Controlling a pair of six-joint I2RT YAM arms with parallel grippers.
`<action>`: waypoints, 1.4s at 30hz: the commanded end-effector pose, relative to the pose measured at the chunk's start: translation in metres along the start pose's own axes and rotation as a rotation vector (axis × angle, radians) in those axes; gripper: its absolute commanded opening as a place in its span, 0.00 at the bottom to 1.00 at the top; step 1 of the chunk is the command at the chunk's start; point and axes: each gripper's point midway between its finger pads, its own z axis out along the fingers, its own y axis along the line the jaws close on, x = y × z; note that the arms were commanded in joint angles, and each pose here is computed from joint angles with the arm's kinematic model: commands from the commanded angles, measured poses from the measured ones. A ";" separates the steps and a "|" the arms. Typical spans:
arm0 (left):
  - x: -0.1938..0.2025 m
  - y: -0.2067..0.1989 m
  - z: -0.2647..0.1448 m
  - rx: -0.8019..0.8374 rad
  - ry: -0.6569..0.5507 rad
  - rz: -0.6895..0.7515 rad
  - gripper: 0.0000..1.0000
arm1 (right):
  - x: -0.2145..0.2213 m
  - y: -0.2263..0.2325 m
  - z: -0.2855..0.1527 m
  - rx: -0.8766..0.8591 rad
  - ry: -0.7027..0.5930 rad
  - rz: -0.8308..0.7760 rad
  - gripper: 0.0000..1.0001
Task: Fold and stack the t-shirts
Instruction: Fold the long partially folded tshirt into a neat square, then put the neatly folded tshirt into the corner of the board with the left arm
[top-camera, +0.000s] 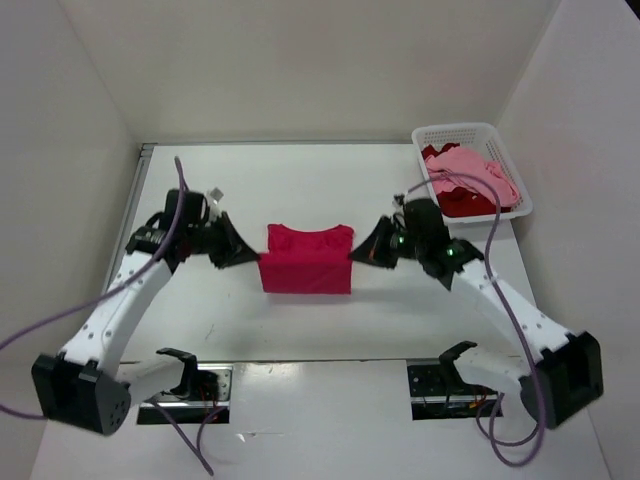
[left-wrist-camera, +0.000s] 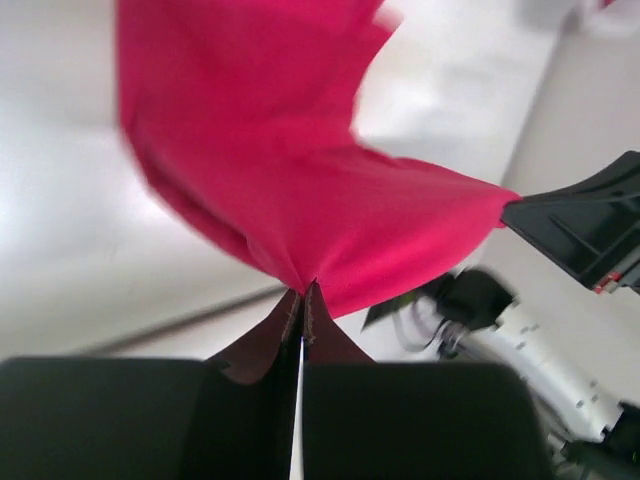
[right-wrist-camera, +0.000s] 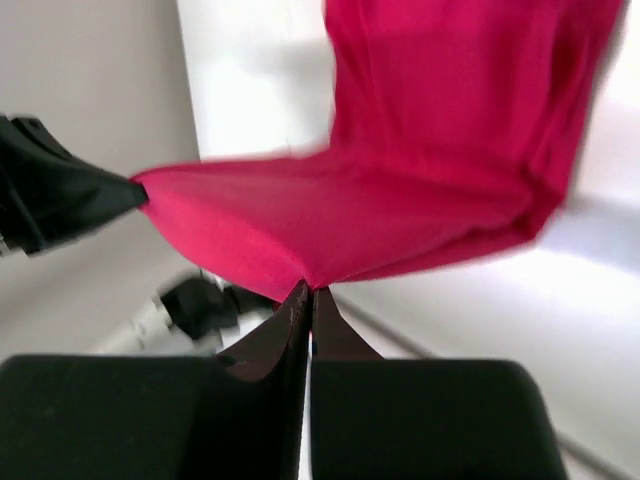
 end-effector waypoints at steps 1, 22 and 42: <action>-0.068 -0.028 0.022 0.032 -0.102 0.037 0.00 | -0.075 0.005 0.015 0.046 -0.073 -0.101 0.00; -0.219 0.008 0.137 -0.095 -0.233 -0.070 0.40 | -0.221 -0.048 0.135 0.232 -0.098 -0.139 0.32; -0.075 0.068 0.188 -0.137 0.077 0.068 0.60 | -0.097 -0.007 0.056 0.065 -0.090 -0.182 0.41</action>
